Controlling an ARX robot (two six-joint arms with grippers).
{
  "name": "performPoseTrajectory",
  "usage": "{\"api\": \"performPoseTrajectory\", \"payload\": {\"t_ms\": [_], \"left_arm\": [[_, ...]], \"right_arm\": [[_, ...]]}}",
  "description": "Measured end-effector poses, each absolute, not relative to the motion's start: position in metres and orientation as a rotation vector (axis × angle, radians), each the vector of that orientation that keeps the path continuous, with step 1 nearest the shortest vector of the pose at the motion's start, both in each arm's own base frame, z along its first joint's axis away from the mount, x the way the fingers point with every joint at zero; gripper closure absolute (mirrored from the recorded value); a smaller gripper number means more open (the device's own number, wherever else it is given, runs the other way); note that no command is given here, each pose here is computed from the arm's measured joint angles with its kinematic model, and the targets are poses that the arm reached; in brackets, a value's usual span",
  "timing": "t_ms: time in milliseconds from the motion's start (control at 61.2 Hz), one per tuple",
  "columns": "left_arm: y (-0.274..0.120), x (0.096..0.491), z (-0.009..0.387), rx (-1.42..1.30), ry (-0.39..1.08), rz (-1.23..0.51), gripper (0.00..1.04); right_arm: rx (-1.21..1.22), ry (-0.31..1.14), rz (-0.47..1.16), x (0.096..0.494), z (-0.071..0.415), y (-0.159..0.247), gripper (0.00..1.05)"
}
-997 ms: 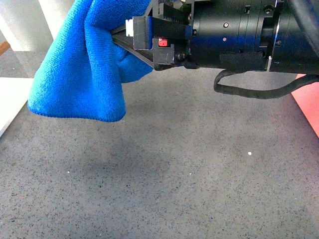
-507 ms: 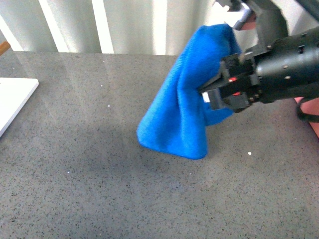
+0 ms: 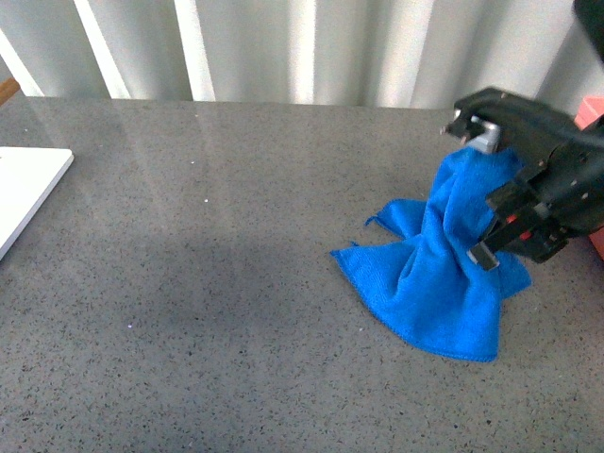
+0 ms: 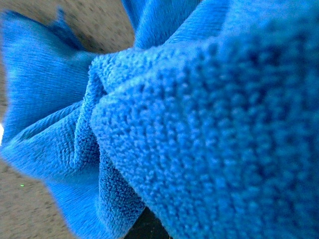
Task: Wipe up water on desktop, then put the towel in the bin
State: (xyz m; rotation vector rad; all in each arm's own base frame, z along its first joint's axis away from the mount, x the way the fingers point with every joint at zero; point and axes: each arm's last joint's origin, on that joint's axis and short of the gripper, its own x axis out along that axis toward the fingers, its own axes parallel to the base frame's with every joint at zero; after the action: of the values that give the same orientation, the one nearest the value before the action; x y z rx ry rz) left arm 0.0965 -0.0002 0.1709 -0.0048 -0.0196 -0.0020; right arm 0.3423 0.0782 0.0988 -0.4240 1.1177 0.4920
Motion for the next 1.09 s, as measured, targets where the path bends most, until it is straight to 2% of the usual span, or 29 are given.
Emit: {"api": "performPoseTrajectory", "payload": {"t_ms": [131,360,752,915,1095], "left_arm": [[0.0,0.096,0.171,-0.005,-0.02,-0.002,0.07],[0.0,0.096,0.171,-0.005,-0.02,-0.002,0.07],[0.0,0.096,0.171,-0.005,-0.02,-0.002,0.07],[0.0,0.096,0.171,-0.005,-0.02,-0.002,0.07],[0.0,0.096,0.171,-0.005,-0.02,-0.002,0.07]], "right_arm": [[-0.471,1.168,0.48,0.355,0.072,0.084,1.01],[-0.603,1.185,0.429,0.376,0.056,0.098,1.01],[-0.691,1.096,0.491,0.404,0.059,0.136,1.01],[-0.6,0.999,0.662,0.401,0.067,0.169,1.01],[-0.616,0.982,0.892,0.352,0.066,0.215,1.01]]}}
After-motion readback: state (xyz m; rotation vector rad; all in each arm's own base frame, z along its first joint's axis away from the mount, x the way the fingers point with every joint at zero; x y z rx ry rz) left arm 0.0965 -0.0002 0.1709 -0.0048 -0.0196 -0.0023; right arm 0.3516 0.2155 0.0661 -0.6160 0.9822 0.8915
